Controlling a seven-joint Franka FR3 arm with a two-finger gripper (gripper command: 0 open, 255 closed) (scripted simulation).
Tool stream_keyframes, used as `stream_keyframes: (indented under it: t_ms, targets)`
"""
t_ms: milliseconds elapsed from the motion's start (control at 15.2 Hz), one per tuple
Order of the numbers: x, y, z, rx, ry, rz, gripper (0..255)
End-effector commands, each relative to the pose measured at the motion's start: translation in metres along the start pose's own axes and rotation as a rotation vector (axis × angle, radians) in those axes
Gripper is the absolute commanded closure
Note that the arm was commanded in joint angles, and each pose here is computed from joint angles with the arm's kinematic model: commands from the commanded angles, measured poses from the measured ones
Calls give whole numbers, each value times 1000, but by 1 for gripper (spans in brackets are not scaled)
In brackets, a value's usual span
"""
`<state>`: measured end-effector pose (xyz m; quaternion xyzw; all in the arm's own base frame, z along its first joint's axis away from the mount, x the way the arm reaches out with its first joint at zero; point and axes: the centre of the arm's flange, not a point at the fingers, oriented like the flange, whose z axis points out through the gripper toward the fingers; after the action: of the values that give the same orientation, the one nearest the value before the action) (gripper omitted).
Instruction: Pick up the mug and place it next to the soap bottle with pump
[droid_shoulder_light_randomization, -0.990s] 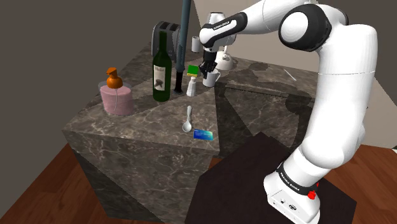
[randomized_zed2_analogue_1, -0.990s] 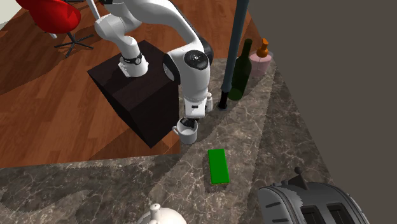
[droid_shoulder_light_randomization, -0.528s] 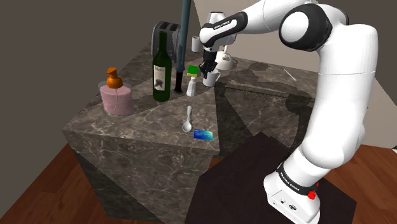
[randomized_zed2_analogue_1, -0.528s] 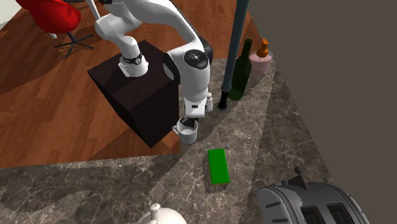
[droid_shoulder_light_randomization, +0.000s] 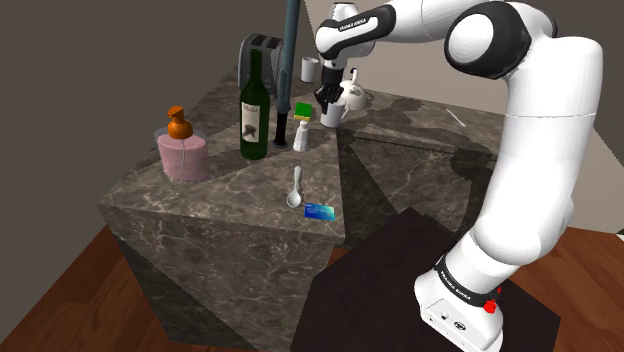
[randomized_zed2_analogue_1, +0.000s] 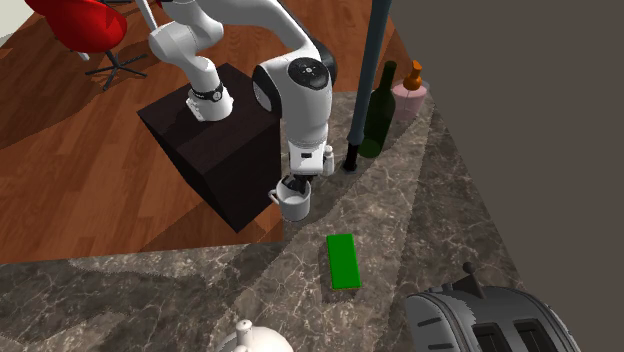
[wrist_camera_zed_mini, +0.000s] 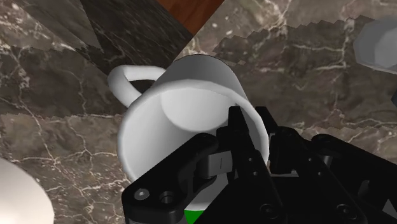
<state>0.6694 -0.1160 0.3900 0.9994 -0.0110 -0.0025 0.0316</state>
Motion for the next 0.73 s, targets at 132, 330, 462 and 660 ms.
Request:
stream_keyframes:
  t_ms: [132, 330, 462, 660]
  targets:
    - [-1, 2, -21, 0, 0, 0, 255]
    - [-1, 3, -36, 0, 0, 0, 255]
    - [-1, 3, -47, 0, 0, 0, 255]
    - [-1, 4, -63, 0, 0, 0, 255]
